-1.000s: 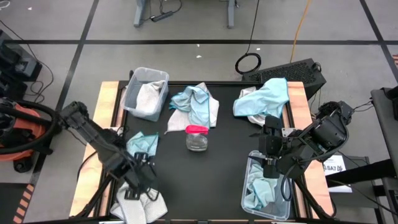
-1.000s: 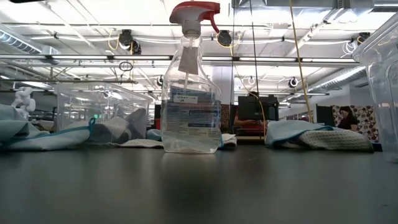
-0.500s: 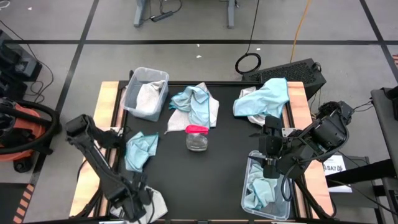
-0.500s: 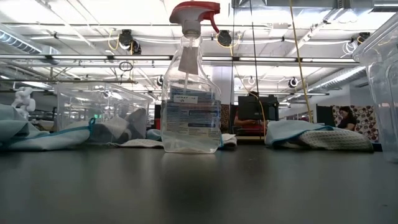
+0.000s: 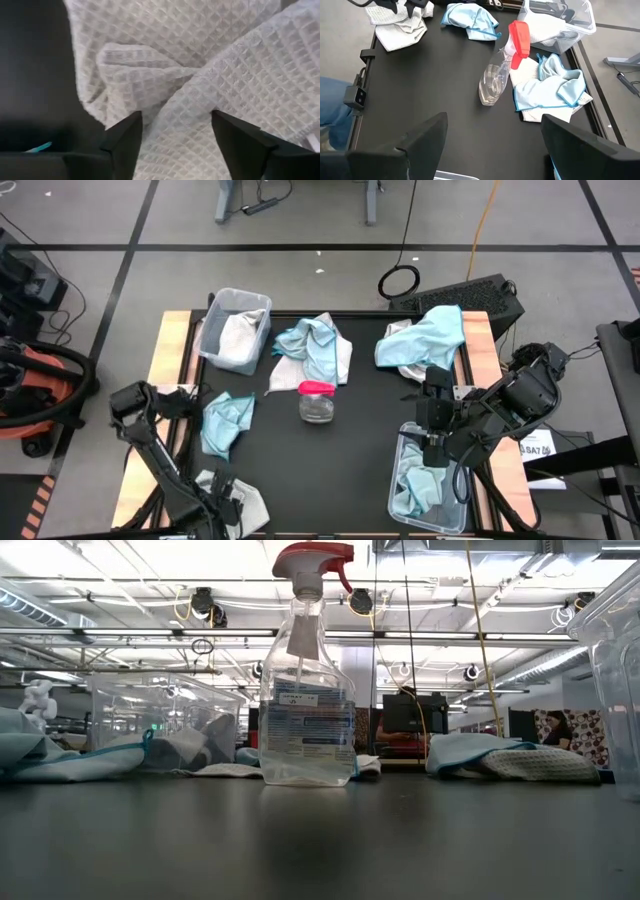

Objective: Sort microfiber towel by color & place in baskets
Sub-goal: Put the bottom left gray towel into the left transparent bin

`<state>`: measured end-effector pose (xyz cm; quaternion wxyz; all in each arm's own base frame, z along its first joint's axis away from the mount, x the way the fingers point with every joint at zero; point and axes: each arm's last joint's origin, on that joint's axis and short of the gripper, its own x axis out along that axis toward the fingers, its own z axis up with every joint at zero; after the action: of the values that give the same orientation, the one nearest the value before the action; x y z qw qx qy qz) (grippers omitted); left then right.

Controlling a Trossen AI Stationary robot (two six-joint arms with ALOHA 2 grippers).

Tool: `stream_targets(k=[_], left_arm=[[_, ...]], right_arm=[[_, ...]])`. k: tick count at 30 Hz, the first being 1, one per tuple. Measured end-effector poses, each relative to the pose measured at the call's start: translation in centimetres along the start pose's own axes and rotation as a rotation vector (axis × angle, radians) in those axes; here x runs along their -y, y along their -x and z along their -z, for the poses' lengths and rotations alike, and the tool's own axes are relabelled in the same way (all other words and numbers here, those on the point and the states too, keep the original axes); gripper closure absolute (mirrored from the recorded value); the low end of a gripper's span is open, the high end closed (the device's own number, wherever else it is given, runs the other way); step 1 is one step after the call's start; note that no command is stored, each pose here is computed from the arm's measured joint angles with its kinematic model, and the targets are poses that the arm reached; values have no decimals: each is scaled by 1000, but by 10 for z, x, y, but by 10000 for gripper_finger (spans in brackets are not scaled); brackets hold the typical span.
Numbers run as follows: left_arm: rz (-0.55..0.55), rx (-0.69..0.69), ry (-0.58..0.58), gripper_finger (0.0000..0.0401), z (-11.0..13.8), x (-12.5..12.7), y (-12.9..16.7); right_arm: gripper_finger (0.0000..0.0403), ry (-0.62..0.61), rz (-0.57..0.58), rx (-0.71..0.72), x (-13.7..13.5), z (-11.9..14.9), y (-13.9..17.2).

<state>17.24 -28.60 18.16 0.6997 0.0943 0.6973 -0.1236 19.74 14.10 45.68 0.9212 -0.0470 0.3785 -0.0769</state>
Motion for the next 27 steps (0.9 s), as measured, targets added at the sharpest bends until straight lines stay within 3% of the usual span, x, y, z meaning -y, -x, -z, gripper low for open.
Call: stream_targets(k=[9,13,19,27], left_arm=[[-68,34,-6,40,-6,5,-19],[-79,22,-5,32,-9,5,-27],[-86,-6,-58,108,-11,7,-39],[-80,-19,-152,306,-12,7,-43]], right_arm=[[90,-6,-4,7,0,-1,0],[90,-9,-4,6,-1,-1,0],[90,-12,-6,6,-1,0,0],[90,-5,-19,11,-4,1,2]])
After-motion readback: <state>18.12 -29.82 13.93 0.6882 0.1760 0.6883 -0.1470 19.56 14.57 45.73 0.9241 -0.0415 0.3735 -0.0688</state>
